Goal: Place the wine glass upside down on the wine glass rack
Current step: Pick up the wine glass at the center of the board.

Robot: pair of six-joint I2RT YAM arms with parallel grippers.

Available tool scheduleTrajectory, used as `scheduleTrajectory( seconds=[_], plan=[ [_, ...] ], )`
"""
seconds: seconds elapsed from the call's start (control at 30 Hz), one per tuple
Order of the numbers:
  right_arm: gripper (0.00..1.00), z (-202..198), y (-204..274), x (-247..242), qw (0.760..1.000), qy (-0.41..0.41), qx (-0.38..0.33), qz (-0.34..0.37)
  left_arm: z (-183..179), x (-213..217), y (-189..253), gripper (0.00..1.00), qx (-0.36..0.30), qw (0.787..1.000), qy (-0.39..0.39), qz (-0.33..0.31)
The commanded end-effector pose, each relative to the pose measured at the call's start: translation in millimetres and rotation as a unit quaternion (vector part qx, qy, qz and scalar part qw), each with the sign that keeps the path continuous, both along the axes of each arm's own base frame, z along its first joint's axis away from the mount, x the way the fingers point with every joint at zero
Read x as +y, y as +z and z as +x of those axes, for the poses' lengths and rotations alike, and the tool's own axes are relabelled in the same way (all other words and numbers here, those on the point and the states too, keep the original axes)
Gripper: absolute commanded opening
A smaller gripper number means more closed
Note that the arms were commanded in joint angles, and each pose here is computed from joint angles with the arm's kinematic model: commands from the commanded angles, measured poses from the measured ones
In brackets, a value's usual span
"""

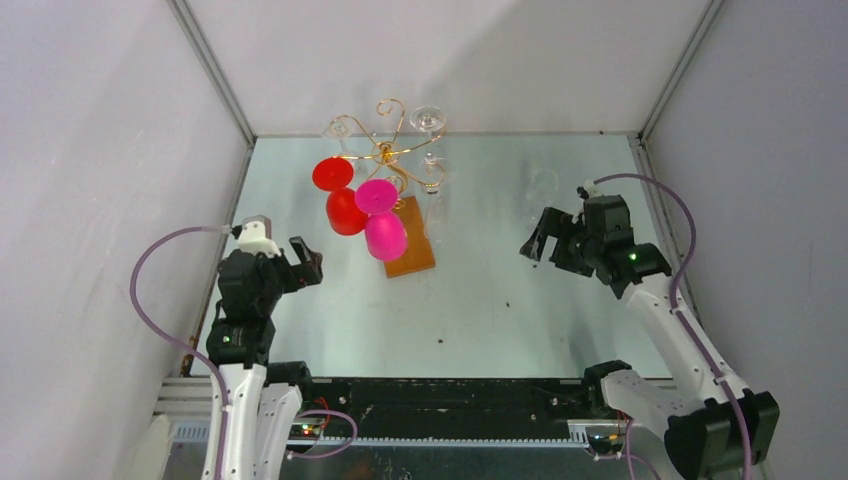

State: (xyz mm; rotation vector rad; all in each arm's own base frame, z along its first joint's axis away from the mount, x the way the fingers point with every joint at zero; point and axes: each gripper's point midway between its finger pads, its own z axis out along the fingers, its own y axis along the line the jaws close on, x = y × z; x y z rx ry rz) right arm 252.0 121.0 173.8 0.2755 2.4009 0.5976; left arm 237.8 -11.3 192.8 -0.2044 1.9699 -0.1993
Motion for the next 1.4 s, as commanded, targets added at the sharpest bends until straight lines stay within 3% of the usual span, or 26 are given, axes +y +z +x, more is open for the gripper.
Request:
scheduleTrajectory(
  seconds=[0.0, 0.5, 0.97, 1.37],
  plan=[
    [1.0, 28, 20, -16, 0.999, -0.004, -0.035, -0.017, -6, 7, 1, 1.0, -0.003, 1.0, 0.022, 0.008],
    [0.99, 114, 68, -41, 0.995, -0.054, -0.076, -0.045, -6, 9, -4, 1.0, 0.006, 1.0, 0.028, 0.009],
    [0.94, 173, 52, -68, 0.987, -0.04, -0.013, -0.152, -5, 6, -9, 1.0, 0.012, 1.0, 0.021, 0.005],
    [0.75, 195, 36, -76, 0.983, -0.016, 0.013, -0.184, -3, 4, -14, 1.0, 0.021, 1.0, 0.016, 0.001]
  ],
)
